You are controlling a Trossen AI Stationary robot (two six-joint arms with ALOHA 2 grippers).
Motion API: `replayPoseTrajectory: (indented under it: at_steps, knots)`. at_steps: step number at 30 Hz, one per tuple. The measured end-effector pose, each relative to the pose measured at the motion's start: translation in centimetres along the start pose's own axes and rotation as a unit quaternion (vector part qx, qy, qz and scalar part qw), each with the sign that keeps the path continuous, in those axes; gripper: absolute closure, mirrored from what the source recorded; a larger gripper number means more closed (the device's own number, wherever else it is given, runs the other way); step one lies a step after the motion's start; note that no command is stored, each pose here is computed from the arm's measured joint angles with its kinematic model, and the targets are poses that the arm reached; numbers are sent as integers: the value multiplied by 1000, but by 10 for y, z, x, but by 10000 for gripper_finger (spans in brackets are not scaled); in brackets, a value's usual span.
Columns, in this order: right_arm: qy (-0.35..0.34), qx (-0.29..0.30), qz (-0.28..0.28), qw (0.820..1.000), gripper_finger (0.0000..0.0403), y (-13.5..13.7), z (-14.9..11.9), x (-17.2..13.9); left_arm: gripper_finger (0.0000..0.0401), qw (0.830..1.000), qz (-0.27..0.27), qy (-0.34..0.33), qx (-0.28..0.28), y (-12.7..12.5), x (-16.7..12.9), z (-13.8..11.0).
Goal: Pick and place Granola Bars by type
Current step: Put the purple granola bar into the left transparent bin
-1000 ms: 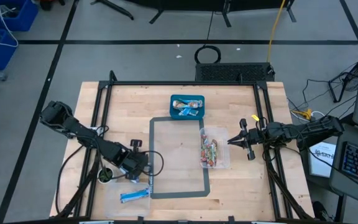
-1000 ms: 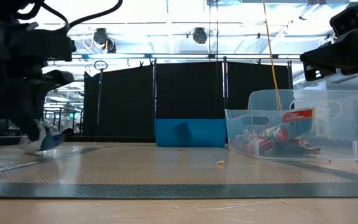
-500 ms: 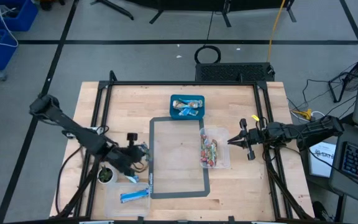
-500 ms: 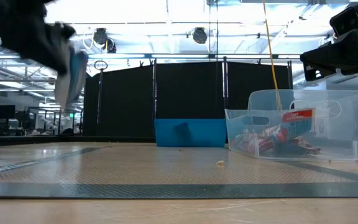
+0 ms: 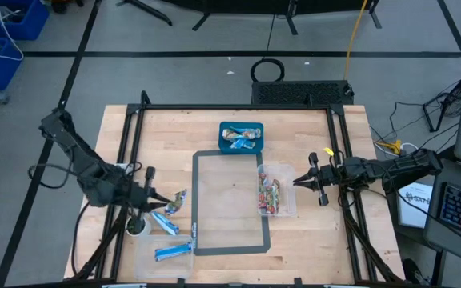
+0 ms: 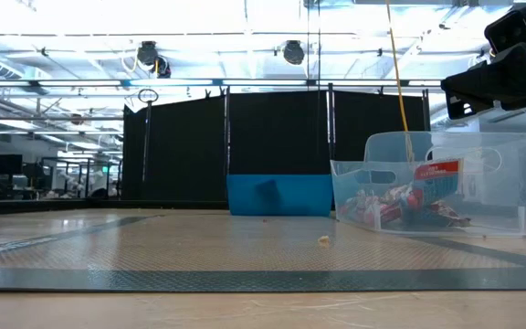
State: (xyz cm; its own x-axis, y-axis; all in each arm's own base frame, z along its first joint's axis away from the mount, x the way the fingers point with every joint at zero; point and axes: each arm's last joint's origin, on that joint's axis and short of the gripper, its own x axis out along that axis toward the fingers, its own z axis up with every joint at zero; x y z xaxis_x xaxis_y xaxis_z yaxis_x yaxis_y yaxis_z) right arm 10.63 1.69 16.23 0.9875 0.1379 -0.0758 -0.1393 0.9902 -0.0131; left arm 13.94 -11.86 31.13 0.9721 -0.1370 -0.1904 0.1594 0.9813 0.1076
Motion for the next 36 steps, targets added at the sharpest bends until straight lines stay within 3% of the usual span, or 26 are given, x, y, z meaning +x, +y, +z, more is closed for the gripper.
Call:
replayPoseTrajectory:
  at_steps: [13, 15, 17, 19, 20, 23, 27, 36]
  knots:
    - [0, 0, 0, 1000, 383, 0, 0, 0, 401, 995, 0, -60, -84, 19, -20, 15]
    - [0, 0, 0, 1000, 383, 0, 0, 0, 401, 993, -39, -67, -90, 19, -17, 17]
    - [0, 0, 0, 1000, 383, 0, 0, 0, 401, 984, -126, -57, -114, 17, -11, 17]
    - [0, 0, 0, 1000, 383, 0, 0, 0, 401, 960, -233, -1, -156, 12, -4, 10]
    - [0, 0, 0, 1000, 383, 0, 0, 0, 401, 950, -257, 29, -176, 10, 1, 6]
    - [0, 0, 0, 1000, 383, 0, 0, 0, 401, 938, -250, 100, -217, 6, 12, -7]
    - [0, 0, 0, 1000, 383, 0, 0, 0, 400, 937, -239, 136, -217, 1, 25, -15]
    - [0, 0, 0, 1000, 383, 0, 0, 0, 398, 929, -226, 137, -259, 3, 25, -14]
